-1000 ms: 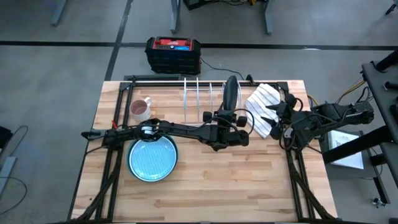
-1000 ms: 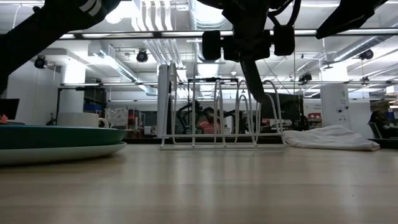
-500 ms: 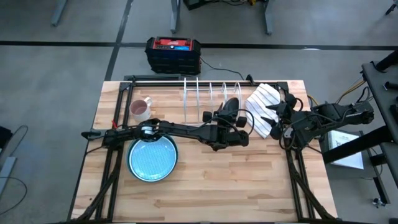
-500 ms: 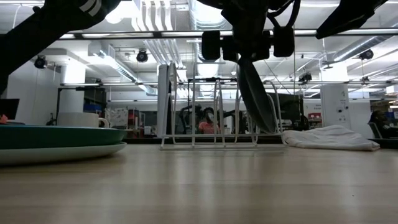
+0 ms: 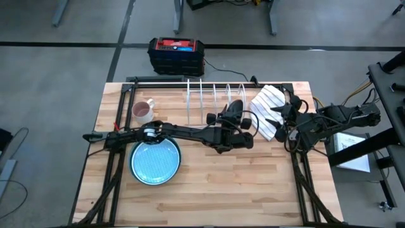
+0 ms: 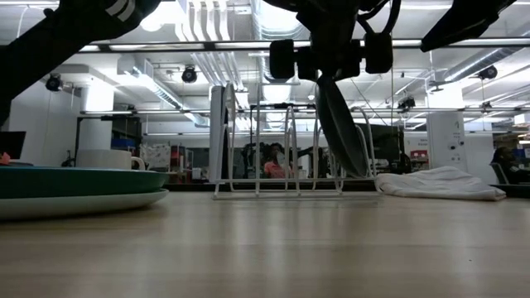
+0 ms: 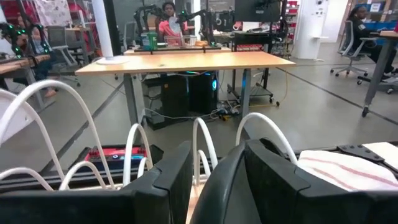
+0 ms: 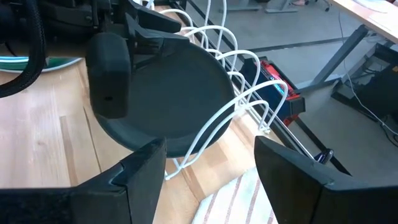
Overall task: Sort dishes
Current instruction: Put the black plate in the dishwasher rack
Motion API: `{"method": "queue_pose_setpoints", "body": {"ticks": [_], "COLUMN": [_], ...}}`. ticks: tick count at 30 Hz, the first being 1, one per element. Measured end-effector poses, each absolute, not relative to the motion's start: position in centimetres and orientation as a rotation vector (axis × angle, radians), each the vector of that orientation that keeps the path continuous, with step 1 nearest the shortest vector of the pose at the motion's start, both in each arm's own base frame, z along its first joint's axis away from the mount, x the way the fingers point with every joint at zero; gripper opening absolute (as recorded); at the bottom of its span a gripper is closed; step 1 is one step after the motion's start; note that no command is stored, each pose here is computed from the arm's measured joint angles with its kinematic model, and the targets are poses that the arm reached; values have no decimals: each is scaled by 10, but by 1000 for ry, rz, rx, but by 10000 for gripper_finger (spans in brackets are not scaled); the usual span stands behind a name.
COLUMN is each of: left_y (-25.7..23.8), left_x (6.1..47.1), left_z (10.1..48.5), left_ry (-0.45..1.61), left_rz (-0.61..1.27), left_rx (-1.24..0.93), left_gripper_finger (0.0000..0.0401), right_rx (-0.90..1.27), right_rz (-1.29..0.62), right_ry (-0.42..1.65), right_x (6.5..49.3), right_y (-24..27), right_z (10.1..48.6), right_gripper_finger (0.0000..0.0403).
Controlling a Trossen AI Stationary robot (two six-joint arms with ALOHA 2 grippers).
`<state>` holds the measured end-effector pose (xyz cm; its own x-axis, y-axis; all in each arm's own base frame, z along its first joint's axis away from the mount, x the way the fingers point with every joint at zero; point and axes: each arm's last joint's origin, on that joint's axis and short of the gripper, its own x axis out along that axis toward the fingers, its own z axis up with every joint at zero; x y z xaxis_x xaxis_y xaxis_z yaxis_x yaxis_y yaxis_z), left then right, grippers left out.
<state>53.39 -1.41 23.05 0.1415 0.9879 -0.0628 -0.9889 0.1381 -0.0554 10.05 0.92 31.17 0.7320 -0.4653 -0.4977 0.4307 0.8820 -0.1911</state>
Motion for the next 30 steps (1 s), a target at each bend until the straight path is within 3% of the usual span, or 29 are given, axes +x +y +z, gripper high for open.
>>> {"method": "queue_pose_setpoints", "body": {"ticks": [23,30], "left_y": [19,18], "left_x": [540,541], "left_z": [239,240], "left_ry": [-22,-25], "left_rz": [1476,1476], "left_rx": [-121,-121], "left_gripper_finger": [135,167], "right_rx": [-65,-65], "right_rz": [-493,-493], "right_ry": [565,566], "right_x": [100,100], "right_y": [9,9], "right_z": [312,312], "right_gripper_finger": [228,231]}}
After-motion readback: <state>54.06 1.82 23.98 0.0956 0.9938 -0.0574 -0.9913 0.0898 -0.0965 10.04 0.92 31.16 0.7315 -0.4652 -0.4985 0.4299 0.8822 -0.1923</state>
